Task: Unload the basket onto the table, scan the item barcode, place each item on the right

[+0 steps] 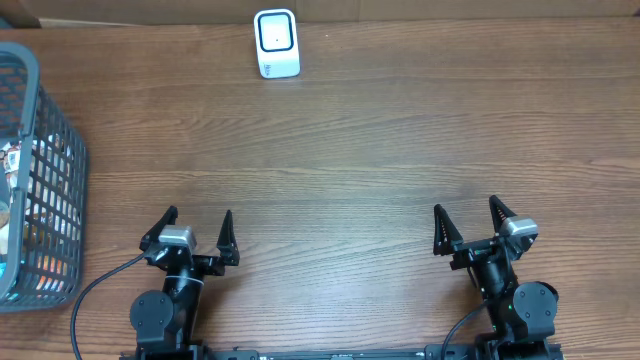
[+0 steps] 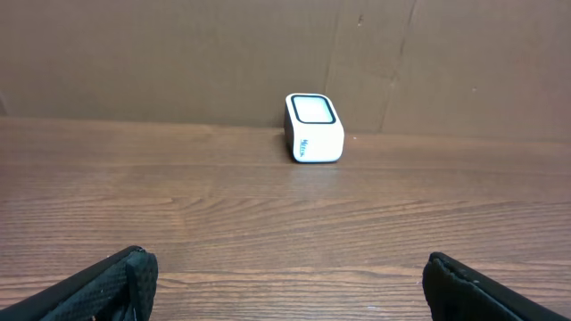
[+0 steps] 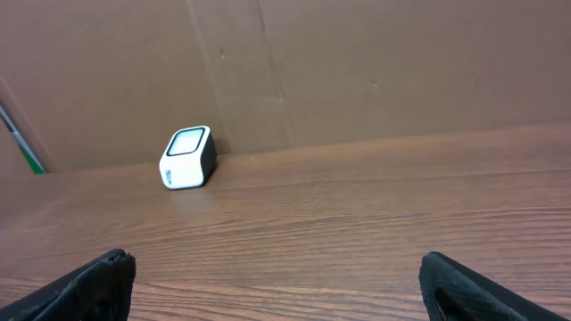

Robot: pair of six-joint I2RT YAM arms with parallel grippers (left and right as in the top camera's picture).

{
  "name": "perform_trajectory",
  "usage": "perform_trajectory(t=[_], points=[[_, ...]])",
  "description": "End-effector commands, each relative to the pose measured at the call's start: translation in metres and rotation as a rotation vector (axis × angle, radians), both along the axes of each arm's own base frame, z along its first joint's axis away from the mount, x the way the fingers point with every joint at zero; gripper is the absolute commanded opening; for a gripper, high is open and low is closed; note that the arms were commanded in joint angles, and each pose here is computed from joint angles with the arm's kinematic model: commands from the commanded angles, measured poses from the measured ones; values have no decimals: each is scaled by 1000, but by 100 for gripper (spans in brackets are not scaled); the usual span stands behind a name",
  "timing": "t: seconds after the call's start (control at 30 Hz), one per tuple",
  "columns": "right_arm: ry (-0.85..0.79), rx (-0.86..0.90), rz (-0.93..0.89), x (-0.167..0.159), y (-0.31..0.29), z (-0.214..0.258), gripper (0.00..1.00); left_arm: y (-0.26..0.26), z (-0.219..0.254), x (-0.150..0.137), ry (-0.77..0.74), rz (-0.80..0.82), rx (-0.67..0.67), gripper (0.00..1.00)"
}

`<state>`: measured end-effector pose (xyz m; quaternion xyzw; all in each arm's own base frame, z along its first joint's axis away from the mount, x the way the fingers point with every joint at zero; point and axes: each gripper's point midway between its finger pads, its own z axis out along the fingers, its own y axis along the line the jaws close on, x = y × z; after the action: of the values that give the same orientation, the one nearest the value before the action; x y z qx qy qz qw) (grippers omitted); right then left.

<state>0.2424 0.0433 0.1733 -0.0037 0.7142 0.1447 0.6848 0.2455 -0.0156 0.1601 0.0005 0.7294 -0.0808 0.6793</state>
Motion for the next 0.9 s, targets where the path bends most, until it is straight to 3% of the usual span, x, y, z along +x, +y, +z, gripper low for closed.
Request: perform_trajectory(t=[0.0, 0.87], points=[[-6, 4, 3, 0, 0, -1, 100, 1, 1, 0, -8, 6, 2, 100], [-6, 4, 3, 0, 0, -1, 100, 10, -1, 0, -1, 60, 20, 100]])
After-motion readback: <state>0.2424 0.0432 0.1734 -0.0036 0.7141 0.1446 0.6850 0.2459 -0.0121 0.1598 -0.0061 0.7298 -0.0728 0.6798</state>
